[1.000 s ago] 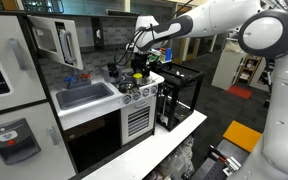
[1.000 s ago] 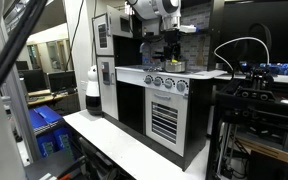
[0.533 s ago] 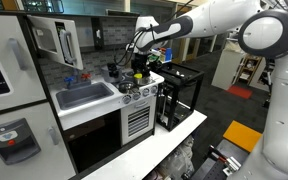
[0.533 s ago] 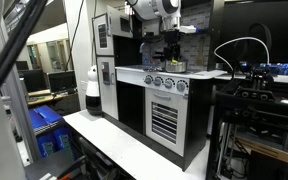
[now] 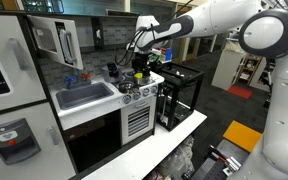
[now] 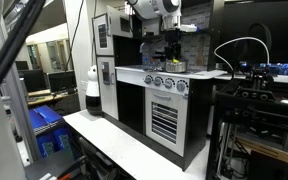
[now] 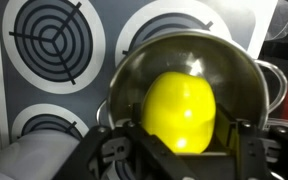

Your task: Remove the yellow object from the silver pot and put it on the right cupboard

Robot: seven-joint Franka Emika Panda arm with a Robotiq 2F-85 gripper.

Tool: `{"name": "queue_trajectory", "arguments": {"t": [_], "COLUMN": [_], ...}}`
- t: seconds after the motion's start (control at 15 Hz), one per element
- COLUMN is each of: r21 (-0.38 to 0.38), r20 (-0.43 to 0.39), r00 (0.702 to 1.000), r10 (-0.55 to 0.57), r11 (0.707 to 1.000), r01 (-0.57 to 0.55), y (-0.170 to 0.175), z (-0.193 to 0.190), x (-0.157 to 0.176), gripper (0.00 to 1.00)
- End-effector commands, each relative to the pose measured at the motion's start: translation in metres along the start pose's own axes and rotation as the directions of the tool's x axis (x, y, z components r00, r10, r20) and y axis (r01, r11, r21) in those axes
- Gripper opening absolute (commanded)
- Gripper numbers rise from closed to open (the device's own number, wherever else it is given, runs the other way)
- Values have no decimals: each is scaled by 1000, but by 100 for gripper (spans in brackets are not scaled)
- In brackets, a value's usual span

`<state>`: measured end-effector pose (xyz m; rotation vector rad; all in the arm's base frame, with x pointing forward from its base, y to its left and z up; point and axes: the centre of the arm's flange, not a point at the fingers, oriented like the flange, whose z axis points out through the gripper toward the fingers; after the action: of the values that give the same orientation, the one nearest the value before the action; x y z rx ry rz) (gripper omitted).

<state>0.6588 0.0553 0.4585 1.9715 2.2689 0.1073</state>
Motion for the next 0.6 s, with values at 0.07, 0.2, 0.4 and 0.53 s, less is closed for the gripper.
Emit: {"name": "queue_trajectory", "arguments": {"t": [0.07,0.2,0.4,0.53], "r21": [-11,-15,-11,-12], "r20": [52,76,97,111], "r00": [998,997,994,993], "r10": [-25,-33,-44,-48], "r11": [1000,999,999,999], "r01": [25,34,45,50], "y": [2,4,5,4], "z": [-34,-51,-76,-94], "x": [-10,-9,-8,-6], "gripper": [43,43,43,43]}}
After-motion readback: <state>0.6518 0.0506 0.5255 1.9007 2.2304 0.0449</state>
